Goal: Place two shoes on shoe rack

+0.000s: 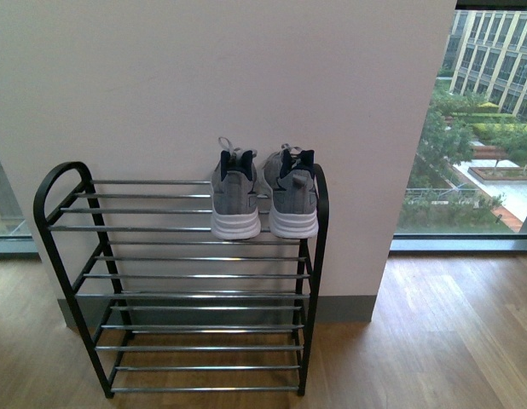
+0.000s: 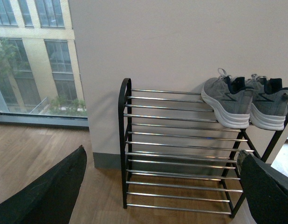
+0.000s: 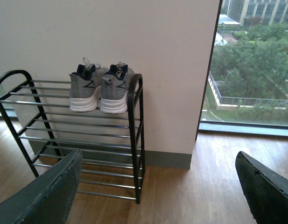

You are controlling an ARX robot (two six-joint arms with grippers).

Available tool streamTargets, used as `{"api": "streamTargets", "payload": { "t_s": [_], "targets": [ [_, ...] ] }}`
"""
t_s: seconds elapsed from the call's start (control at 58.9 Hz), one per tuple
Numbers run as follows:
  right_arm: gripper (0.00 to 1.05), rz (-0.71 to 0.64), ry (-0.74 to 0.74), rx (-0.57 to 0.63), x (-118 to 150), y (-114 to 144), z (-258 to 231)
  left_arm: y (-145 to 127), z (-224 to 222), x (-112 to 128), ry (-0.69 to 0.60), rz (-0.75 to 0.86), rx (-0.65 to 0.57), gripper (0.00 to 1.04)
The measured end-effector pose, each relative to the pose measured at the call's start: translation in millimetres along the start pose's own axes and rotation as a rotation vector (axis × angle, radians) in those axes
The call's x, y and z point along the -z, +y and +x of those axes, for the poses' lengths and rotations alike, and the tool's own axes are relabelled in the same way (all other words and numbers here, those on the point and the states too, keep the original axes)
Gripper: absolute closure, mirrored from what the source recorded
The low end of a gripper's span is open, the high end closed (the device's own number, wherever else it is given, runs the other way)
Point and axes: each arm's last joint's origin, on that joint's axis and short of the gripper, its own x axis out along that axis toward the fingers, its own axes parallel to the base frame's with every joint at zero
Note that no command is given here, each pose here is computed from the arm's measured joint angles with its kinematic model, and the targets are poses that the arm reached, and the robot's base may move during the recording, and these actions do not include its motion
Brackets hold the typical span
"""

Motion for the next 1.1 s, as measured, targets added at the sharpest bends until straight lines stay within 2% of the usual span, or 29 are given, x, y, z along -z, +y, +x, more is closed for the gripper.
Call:
{"api": "streamTargets", "payload": {
  "t_s": [1.103],
  "targets": [
    [0.09, 0.000, 0.000, -0.001, 0.0, 0.0, 0.0, 0.0, 0.0, 0.0, 0.000, 0.000, 0.000, 0.09]
  ]
}}
